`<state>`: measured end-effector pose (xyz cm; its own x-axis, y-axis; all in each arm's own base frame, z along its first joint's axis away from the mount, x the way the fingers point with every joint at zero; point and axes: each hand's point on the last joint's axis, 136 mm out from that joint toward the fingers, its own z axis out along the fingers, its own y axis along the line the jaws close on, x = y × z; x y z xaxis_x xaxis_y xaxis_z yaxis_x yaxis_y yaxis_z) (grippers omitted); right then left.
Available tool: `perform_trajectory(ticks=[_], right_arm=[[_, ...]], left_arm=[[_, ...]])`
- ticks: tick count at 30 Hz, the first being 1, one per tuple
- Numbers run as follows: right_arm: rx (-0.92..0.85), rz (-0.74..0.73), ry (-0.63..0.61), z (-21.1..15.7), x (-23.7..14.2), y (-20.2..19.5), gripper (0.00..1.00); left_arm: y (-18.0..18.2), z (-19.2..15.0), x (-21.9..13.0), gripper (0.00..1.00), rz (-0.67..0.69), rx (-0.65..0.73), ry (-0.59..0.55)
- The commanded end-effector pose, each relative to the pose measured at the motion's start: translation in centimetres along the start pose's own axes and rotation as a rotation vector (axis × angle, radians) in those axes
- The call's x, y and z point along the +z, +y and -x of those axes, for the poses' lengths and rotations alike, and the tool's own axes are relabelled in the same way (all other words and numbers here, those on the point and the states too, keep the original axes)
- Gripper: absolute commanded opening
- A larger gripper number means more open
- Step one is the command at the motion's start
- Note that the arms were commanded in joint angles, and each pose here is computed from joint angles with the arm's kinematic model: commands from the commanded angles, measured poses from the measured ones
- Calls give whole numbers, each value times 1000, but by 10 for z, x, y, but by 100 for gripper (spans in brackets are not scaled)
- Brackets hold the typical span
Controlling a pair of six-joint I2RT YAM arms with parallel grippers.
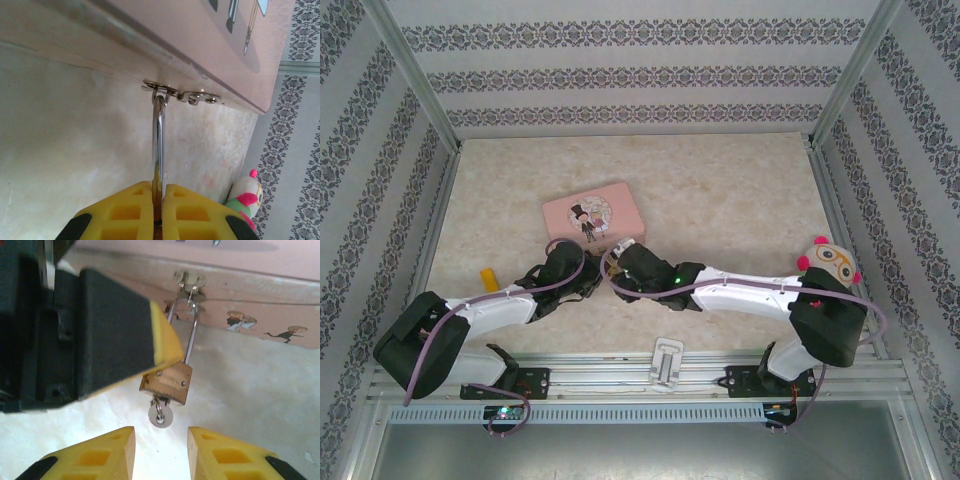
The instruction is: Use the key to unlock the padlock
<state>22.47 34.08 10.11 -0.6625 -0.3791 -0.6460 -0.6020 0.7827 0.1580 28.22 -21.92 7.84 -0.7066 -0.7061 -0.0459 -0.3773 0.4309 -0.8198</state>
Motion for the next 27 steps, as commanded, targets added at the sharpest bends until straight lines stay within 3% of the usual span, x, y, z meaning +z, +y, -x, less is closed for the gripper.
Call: perform_trajectory(ticks=[1,27], right_arm=[[-106,-81,34,-2,1,-7,32],[-238,-154,90,-4,24,-5,29]], left_arm=[[3,-8,-3,0,24,-18,56],[-1,-9,-6,0,19,-14,67]])
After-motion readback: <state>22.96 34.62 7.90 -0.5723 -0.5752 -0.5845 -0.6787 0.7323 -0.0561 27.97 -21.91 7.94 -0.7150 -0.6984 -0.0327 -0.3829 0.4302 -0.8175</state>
